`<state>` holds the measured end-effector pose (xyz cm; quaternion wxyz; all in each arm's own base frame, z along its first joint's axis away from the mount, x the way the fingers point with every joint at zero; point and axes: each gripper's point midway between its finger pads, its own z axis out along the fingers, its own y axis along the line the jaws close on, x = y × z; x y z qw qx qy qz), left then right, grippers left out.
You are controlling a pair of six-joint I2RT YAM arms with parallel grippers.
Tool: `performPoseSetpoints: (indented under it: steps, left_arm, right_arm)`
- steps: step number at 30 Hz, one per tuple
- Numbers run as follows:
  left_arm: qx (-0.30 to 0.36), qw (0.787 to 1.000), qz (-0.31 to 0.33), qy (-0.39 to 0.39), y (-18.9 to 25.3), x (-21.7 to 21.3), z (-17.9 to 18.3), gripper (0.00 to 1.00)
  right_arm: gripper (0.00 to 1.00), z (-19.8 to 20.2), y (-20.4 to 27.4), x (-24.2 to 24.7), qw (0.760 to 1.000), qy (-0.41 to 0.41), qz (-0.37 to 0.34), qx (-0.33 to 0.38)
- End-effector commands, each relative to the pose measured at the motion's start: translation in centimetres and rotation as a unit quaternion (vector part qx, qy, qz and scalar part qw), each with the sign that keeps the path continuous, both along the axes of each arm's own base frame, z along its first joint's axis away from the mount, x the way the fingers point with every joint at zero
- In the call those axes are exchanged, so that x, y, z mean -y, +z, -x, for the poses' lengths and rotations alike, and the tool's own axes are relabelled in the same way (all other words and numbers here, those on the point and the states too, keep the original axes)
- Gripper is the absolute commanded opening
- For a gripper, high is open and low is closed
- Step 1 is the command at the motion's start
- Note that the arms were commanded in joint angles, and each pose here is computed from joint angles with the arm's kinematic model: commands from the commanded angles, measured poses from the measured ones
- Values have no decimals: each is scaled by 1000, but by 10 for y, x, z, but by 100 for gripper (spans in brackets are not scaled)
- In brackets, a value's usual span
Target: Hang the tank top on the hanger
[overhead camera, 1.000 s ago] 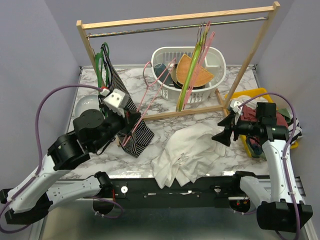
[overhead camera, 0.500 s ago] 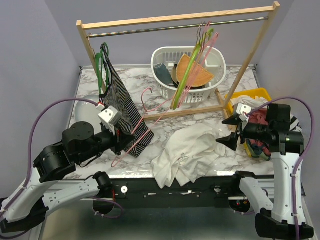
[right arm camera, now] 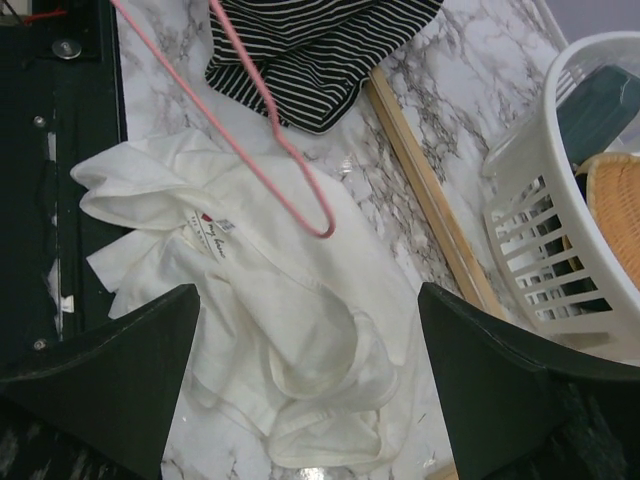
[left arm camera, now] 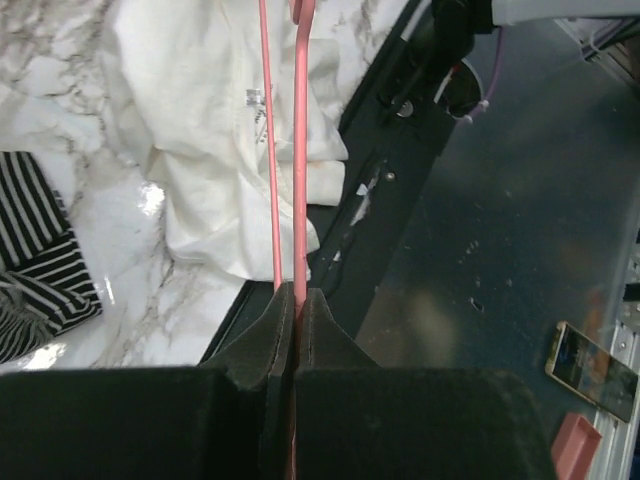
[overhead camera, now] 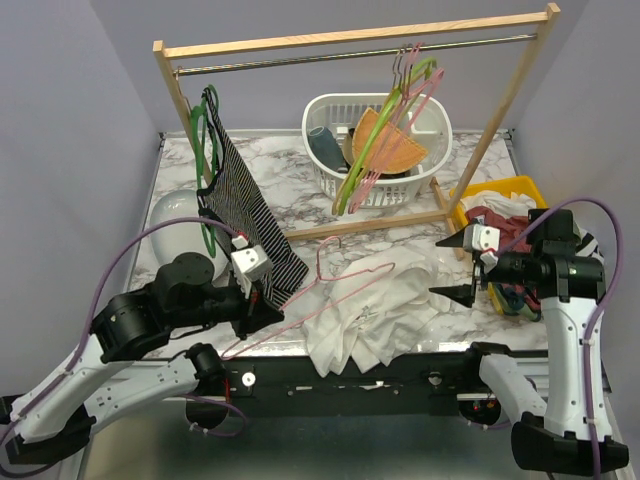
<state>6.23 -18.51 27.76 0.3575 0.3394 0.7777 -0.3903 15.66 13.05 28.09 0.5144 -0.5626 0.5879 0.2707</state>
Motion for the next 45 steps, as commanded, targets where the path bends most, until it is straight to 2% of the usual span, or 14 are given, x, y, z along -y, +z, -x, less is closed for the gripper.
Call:
performPoseSetpoints:
  steps: [1, 7, 12, 15, 18, 24, 27, 28, 32, 33, 35, 36, 39, 45]
  left_arm:
    - [3, 994, 49, -97, 13, 29, 17, 0]
    - [14, 990, 72, -123, 25, 65, 0, 0]
    - [8, 985, 86, -149, 34, 96, -10, 0]
    - [9, 985, 89, -149, 35, 108, -18, 0]
    - [14, 985, 92, -143, 39, 119, -26, 0]
    - [17, 984, 105, -145, 42, 138, -34, 0]
    - [17, 984, 102, -146, 40, 146, -37, 0]
    - [20, 985, 99, -141, 39, 148, -40, 0]
    - [43, 989, 92, -103, 37, 145, -55, 2]
    - [45, 991, 85, -95, 33, 143, -57, 26]
    - [63, 993, 79, -66, 32, 134, -64, 50]
    - [62, 994, 67, -54, 22, 129, -66, 68]
    - [63, 997, 46, -11, 4, 108, -70, 82]
    - [3, 996, -23, 91, -46, 58, -69, 82]
  right_arm:
    - [99, 27, 5, -16, 995, 48, -53, -74]
    - [97, 47, -10, -35, 984, 123, -46, -120]
    - [95, 43, -23, -37, 982, 136, -14, -131]
    - [92, 40, -17, -40, 981, 143, -15, -133]
    - [83, 43, -14, -45, 976, 160, -19, -148]
    - [53, 48, -13, -54, 967, 187, -30, -172]
    - [23, 46, -8, -55, 966, 188, -33, -174]
    - [1, 46, -7, -55, 965, 181, -33, -185]
    - [0, 23, -11, -43, 977, 107, 32, -182]
    - [0, 21, -15, -37, 979, 93, 52, -175]
    - [0, 16, -23, -24, 981, 60, 90, -160]
    - [1, 19, -21, -20, 984, 48, 96, -142]
    - [0, 23, -22, -7, 988, 10, 111, -112]
    - [0, 32, -28, 11, 984, -47, 135, -105]
